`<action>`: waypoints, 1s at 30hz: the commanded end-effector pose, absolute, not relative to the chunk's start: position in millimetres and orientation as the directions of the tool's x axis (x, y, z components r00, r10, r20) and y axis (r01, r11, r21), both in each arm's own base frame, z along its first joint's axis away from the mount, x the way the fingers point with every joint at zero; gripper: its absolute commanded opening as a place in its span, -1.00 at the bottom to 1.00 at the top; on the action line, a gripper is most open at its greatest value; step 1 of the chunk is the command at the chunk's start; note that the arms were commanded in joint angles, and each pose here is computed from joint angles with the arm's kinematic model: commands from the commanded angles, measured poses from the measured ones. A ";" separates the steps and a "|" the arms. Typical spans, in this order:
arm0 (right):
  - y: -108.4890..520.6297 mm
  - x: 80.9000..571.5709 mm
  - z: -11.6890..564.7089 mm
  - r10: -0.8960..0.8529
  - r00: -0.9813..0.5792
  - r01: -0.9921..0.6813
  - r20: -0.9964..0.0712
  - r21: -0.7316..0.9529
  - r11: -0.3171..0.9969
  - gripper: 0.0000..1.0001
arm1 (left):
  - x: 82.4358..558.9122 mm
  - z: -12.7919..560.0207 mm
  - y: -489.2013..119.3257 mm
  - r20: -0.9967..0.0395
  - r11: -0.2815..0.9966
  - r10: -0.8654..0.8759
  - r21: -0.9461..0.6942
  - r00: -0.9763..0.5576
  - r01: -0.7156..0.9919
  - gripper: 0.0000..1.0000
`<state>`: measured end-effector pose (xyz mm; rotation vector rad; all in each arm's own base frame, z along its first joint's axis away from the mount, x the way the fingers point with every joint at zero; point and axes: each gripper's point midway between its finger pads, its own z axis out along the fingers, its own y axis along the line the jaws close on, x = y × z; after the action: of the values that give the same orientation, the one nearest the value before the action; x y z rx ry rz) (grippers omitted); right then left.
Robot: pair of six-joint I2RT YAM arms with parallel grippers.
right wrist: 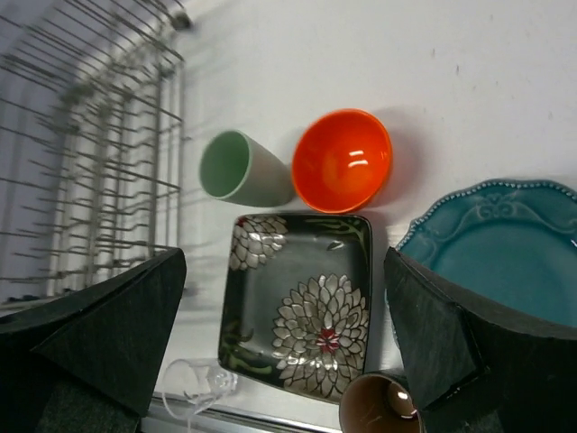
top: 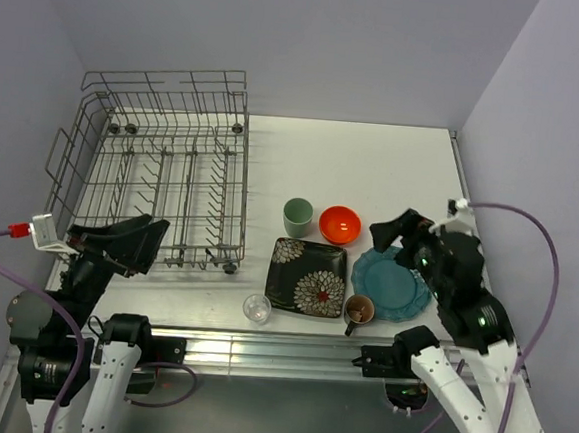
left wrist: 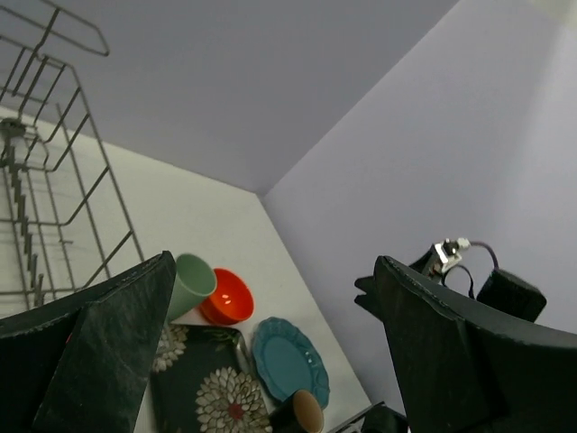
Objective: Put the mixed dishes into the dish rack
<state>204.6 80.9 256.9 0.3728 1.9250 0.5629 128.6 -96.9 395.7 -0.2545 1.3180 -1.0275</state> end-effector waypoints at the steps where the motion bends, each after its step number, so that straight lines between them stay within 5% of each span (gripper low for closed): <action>1: 95.6 232.2 266.7 0.437 -0.458 -0.012 -0.774 0.497 0.868 0.94 | 138.4 375.5 -88.7 -0.711 0.633 -0.694 -0.678 -0.113 0.373 0.99; 5: 94.2 273.0 226.4 0.409 -0.594 0.187 -0.692 0.377 0.907 0.85 | 146.3 362.2 -87.0 -0.732 0.667 -0.663 -0.673 -0.157 0.320 0.90; 14: 115.4 327.8 144.5 0.444 -0.726 0.293 -0.525 0.349 0.890 0.69 | 170.6 320.7 -88.7 -0.755 0.732 -0.574 -0.647 -0.317 0.214 0.79; 30: 110.5 346.1 47.6 0.439 -0.805 0.365 -0.399 0.251 0.897 0.26 | 179.2 303.4 -83.9 -0.788 0.788 -0.504 -0.587 -0.354 0.187 0.68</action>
<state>334.0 109.2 47.8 0.5904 2.6502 0.2098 176.0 -85.3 296.4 -0.2832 1.8199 -0.7523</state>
